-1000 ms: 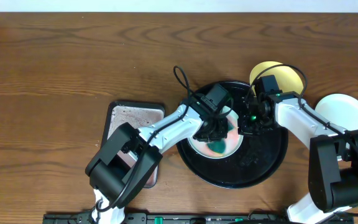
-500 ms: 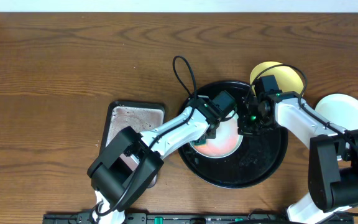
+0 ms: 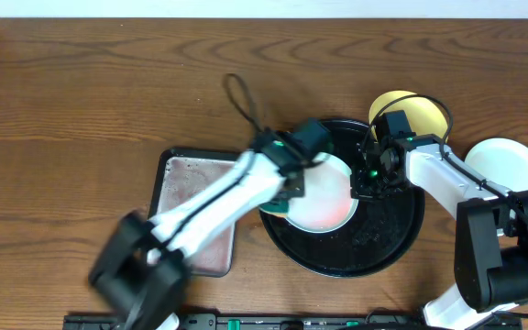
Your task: Clean dirty plates on tray and stack at the side
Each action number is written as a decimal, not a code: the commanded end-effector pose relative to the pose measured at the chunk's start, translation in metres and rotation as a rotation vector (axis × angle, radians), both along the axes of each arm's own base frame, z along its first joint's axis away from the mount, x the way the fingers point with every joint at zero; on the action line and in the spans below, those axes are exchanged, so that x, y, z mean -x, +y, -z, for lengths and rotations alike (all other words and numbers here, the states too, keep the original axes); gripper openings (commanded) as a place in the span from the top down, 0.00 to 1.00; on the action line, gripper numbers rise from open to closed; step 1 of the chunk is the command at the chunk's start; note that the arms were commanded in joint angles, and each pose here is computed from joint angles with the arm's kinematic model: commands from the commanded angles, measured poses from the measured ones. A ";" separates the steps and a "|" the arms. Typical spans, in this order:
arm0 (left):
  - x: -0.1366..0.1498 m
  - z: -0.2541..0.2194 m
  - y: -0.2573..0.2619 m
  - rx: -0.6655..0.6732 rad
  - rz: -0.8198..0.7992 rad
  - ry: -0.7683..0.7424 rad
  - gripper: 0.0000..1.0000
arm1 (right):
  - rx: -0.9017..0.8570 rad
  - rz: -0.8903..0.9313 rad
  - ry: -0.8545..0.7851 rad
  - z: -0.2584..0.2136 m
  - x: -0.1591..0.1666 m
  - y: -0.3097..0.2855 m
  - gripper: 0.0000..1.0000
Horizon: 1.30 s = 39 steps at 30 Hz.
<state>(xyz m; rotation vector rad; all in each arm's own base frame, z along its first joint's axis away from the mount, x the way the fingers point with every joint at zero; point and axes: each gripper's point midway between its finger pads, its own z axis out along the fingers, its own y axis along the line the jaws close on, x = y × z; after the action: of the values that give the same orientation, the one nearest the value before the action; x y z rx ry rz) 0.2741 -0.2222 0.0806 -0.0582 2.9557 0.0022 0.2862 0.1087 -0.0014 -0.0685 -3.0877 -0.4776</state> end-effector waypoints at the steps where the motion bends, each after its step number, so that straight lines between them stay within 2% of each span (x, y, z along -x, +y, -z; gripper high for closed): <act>1: -0.004 -0.047 0.031 0.062 -0.085 -0.052 0.92 | 0.188 -0.013 0.065 0.028 0.017 -0.034 0.99; 2: -0.005 -0.059 0.055 0.053 -0.126 -0.054 0.89 | 0.188 -0.013 0.064 0.028 0.017 -0.034 0.99; 7: -0.014 -0.065 0.114 0.004 -0.161 -0.032 0.89 | 0.185 -0.011 0.047 0.028 0.012 -0.033 0.99; 12: -0.018 -0.033 0.161 -0.030 -0.198 0.008 0.89 | 0.257 -0.005 -0.011 0.018 -0.003 -0.044 0.99; 16: -0.010 -0.006 0.168 0.039 -0.178 0.061 0.92 | 0.290 -0.013 -0.095 -0.009 -0.015 -0.044 0.99; 18: -0.006 0.000 0.171 0.044 -0.188 0.078 0.83 | 0.300 -0.026 -0.155 -0.025 -0.019 -0.040 0.99; 19: -0.004 0.001 0.173 0.041 -0.191 0.084 0.71 | 0.321 -0.033 -0.192 -0.034 -0.021 -0.039 0.99; 20: -0.003 0.001 0.173 0.041 -0.191 0.087 0.66 | 0.356 -0.039 -0.237 -0.045 -0.024 -0.039 0.99; 21: -0.003 0.001 0.173 0.040 -0.192 0.089 0.55 | 0.390 -0.035 -0.274 -0.055 -0.025 -0.040 0.99; 22: -0.003 0.001 0.173 0.040 -0.192 0.088 0.39 | 0.423 -0.035 -0.315 -0.065 -0.027 -0.041 0.99; 24: -0.003 0.001 0.173 0.040 -0.192 0.088 0.25 | 0.467 -0.050 -0.395 -0.085 -0.029 -0.037 0.99; 28: -0.003 0.001 0.173 0.040 -0.192 0.088 0.20 | 0.463 -0.071 -0.482 -0.108 -0.027 -0.026 0.99; 32: -0.003 0.001 0.173 0.040 -0.192 0.088 0.18 | 0.337 -0.090 -0.398 -0.094 -0.016 -0.012 0.98; 35: -0.003 0.001 0.173 0.040 -0.192 0.088 0.18 | 0.226 -0.117 -0.320 -0.077 -0.013 -0.004 0.84; 39: -0.005 0.001 0.173 0.043 -0.200 0.081 0.18 | 0.014 -0.192 -0.219 -0.052 -0.010 0.013 0.70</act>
<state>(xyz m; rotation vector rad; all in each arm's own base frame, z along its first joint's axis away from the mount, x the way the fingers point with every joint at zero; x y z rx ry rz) 0.2770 -0.0504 0.0783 -0.3704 3.0253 -0.0320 0.3062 0.0999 0.0668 0.1854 -3.4015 -0.1661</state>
